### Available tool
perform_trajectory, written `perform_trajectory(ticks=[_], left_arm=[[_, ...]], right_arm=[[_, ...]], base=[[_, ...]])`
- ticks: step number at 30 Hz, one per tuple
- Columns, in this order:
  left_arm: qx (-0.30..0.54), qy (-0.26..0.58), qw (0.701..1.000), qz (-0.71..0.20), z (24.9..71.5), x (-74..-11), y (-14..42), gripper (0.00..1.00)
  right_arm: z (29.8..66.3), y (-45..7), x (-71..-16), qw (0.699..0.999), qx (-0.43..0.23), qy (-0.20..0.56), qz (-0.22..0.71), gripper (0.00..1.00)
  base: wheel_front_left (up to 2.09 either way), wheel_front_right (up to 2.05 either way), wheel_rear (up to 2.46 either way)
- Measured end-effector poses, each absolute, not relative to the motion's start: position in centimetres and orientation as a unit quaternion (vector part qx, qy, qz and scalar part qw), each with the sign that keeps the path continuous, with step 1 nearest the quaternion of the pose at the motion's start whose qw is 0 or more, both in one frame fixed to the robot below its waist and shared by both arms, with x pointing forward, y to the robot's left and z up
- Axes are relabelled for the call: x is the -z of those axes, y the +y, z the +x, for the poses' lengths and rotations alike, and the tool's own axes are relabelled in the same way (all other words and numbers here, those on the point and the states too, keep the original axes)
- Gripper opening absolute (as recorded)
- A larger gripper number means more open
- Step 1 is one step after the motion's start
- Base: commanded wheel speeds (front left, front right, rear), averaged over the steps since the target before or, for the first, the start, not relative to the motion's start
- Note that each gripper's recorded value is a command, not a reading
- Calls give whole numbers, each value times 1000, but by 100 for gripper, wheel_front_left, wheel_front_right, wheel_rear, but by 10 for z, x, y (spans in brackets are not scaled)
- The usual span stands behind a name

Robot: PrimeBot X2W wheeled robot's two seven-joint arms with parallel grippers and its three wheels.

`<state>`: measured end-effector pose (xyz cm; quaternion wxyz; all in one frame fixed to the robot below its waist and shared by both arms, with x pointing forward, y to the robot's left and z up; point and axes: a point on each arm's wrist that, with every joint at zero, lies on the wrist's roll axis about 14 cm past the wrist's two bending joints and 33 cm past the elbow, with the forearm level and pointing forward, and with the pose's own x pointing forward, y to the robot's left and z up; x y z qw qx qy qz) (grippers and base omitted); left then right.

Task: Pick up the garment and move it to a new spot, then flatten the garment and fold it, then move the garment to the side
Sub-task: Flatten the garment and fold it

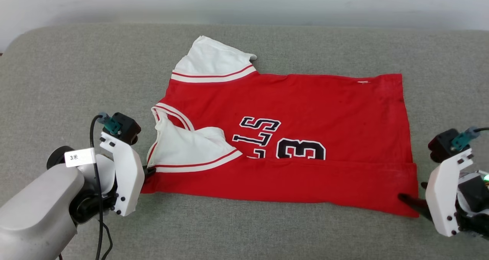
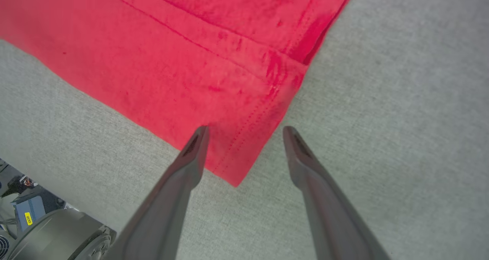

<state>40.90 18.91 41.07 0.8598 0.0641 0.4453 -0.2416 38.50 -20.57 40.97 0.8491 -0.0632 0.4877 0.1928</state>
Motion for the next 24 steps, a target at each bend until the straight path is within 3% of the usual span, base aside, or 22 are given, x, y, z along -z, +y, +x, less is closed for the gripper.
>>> perform_trajectory(ticks=[7,14,15,17,24], left_arm=[[244,447,858,65,410,-404,189,0],[244,446,859,62,412,-399,189,0],[243,445,860,62,412,-399,190,0],[243,445,860,62,408,-399,190,0],[247,443,860,57,388,-404,188,0]], right_arm=[[375,-204,-371,823,-185,534,-61,100],[369,-202,-352,816,-184,545,-51,100],[368,-201,-352,817,-184,544,-50,80],[368,-199,-355,824,-185,533,-42,0],[364,-192,-376,853,-193,485,-19,0]], base=[[0,0,0],[0,0,0],[0,0,0],[0,0,0],[0,0,0]])
